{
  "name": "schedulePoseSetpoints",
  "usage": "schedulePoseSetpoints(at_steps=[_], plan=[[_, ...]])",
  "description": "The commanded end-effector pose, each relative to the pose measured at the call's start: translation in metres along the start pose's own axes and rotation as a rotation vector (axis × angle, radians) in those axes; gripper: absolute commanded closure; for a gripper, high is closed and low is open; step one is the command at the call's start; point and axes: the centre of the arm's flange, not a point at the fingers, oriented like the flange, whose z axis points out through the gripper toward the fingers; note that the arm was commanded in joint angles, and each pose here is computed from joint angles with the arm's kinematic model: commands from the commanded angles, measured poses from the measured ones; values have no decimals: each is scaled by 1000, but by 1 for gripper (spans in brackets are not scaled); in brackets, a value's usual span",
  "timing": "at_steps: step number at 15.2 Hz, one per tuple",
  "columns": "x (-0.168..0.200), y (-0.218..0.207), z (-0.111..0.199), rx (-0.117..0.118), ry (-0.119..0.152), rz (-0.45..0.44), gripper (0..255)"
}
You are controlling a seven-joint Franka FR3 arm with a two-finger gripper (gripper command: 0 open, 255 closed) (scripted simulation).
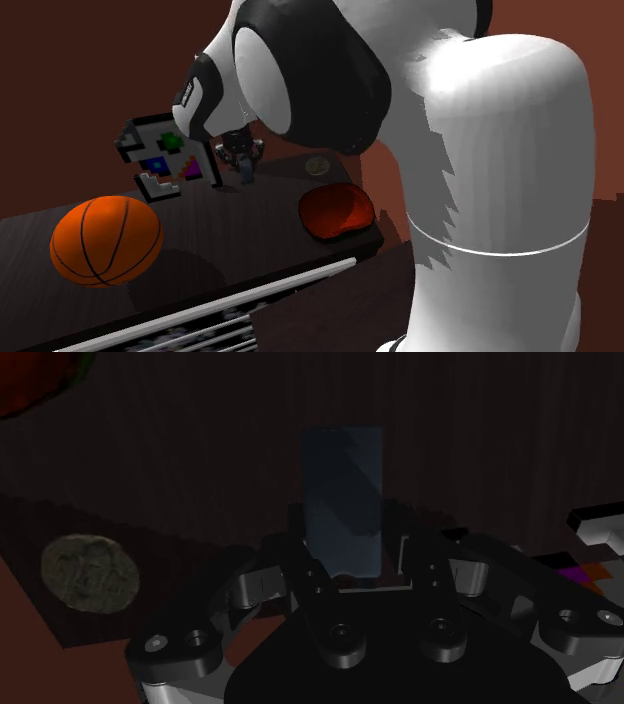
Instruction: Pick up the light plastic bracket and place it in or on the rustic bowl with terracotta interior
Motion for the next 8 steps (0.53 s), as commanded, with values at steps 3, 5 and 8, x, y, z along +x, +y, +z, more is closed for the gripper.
schedulePoseSetpoints(at_steps=[3,5,8], plan=[[-25,44,-1,0,0,0,255],[-37,67,-2,0,0,0,255],[-55,102,-3,0,0,0,255]])
